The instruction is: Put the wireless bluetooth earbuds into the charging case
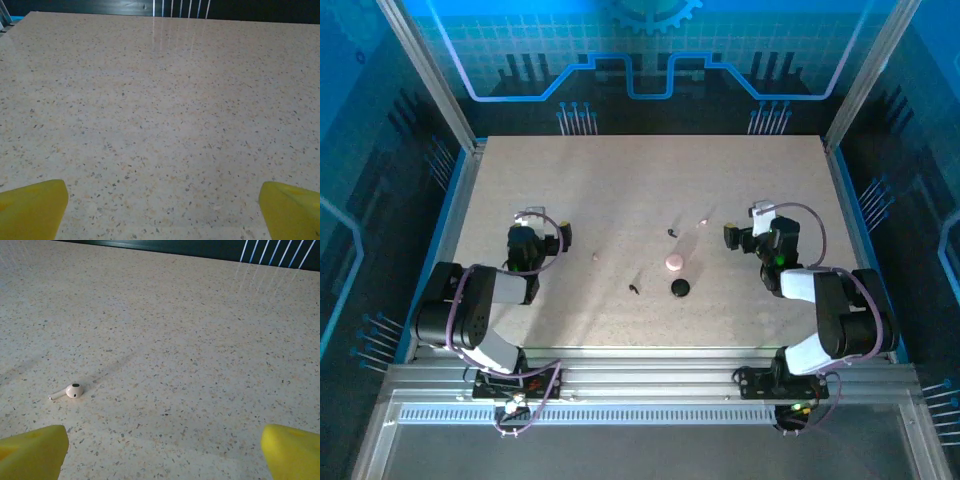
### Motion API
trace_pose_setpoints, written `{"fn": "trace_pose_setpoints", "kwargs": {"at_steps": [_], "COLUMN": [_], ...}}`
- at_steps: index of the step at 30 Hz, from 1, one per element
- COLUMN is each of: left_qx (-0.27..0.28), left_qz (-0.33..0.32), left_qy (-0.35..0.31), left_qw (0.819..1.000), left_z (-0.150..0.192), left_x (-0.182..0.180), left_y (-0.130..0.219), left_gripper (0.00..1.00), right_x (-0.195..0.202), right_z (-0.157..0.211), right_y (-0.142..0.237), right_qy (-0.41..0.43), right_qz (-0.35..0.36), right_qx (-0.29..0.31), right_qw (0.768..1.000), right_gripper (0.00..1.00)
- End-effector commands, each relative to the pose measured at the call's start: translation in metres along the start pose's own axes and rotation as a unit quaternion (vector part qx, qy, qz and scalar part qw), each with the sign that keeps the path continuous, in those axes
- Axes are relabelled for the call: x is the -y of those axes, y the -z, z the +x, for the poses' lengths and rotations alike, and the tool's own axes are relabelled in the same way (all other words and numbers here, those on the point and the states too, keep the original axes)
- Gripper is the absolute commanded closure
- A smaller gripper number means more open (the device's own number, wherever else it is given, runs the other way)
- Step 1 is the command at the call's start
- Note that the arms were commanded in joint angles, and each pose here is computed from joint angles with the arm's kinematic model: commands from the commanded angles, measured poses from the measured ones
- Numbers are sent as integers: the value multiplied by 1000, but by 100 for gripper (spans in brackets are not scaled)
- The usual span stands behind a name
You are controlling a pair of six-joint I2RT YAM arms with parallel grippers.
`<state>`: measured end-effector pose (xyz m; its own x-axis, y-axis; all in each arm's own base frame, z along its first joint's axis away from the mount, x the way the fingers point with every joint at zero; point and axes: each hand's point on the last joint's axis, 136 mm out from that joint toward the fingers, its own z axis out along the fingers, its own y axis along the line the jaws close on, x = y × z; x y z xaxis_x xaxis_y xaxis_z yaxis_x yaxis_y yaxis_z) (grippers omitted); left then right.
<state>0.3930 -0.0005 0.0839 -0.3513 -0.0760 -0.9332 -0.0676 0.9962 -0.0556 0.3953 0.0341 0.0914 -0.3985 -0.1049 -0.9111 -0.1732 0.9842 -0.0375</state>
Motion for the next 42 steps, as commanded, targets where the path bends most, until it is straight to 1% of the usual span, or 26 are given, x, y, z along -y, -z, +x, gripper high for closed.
{"fn": "trace_pose_setpoints", "kwargs": {"at_steps": [1,22,31,34,36,38,40,42], "left_qx": [15,11,21,20,10,4,1,-6], "left_qz": [9,14,14,15,11,4,3,1], "left_qy": [1,6,6,2,-2,-11,3,31], "left_qw": [1000,1000,1000,1000,1000,1000,1000,1000], "left_z": [-13,-13,-14,-25,-34,-45,-64,-80], "left_x": [1,0,0,3,4,7,10,12], "left_y": [-1,-1,2,6,10,16,28,39], "left_gripper": [1,1,1,1,1,2,3,5], "right_x": [0,1,4,7,9,12,10,3], "right_z": [-4,-3,-8,-18,-26,-32,-41,-54], "right_y": [-1,-1,-1,4,9,17,29,42], "right_qy": [-2,-7,-10,-14,-20,-30,-32,-35], "right_qz": [1,-2,7,13,22,34,34,20], "right_qx": [7,5,1,-14,-20,-42,-63,-67], "right_qw": [1000,1000,1000,1000,999,998,997,997], "right_gripper": [0,0,0,0,0,0,0,0]}}
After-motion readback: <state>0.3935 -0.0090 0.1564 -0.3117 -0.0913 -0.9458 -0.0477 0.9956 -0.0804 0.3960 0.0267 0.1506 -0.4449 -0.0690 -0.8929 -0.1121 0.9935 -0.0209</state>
